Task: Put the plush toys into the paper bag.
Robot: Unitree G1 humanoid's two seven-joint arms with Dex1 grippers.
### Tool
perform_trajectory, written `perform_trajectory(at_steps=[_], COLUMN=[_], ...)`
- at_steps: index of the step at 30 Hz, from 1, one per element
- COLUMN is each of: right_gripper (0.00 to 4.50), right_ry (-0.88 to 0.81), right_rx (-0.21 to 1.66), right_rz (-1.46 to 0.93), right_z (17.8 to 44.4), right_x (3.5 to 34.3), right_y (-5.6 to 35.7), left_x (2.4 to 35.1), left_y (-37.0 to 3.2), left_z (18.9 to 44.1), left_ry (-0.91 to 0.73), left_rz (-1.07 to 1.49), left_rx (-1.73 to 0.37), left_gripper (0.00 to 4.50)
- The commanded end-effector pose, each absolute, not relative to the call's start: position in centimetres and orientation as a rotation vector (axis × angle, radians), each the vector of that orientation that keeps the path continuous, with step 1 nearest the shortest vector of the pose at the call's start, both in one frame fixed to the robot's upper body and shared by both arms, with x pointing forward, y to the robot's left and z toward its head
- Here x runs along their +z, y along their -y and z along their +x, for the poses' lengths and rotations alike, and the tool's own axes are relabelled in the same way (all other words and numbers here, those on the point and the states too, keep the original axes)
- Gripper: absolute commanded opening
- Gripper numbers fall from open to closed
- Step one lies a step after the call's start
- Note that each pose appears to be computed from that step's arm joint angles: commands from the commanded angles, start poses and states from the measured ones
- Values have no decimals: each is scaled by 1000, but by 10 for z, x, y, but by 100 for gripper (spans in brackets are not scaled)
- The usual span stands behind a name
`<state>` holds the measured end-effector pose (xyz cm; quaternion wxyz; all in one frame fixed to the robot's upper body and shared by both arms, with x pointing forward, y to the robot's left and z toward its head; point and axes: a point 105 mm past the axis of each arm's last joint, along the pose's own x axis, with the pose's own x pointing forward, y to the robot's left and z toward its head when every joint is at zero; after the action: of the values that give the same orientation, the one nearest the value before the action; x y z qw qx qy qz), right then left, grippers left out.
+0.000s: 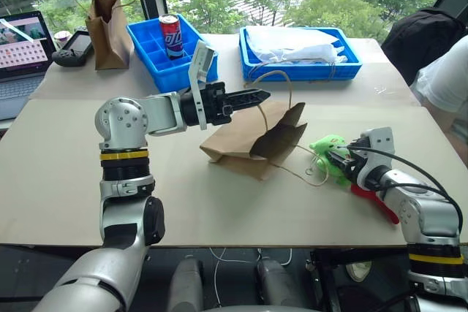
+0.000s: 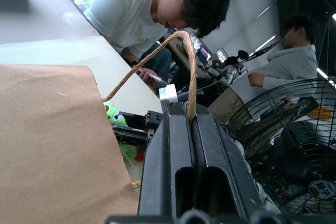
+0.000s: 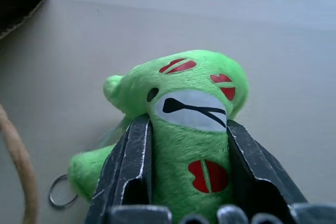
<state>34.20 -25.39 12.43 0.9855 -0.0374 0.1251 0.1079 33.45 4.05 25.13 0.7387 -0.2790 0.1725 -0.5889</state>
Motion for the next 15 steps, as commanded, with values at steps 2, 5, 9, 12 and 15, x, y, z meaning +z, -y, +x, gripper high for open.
perform_trajectory(at_steps=[2, 5, 9, 12, 15], right_gripper=[12, 2, 2, 2, 2], right_ry=[-4, 28, 22, -44, -133], right_rx=[220, 360, 585, 696, 782], right_rz=[-179, -240, -289, -273, -209], right_z=[339, 331, 311, 296, 290], right_x=[202, 220, 228, 220, 202], right_y=[268, 244, 197, 173, 151], left_x=[265, 266, 269, 272, 272], left_y=[-35, -32, -29, -28, -28], left_z=[329, 330, 331, 332, 331], left_ry=[-336, -338, -335, -330, -340], left_rz=[-609, -621, -633, -628, -633], left_rx=[-1342, -1352, -1359, -1363, -1363], left_gripper=[0, 0, 0, 0, 0])
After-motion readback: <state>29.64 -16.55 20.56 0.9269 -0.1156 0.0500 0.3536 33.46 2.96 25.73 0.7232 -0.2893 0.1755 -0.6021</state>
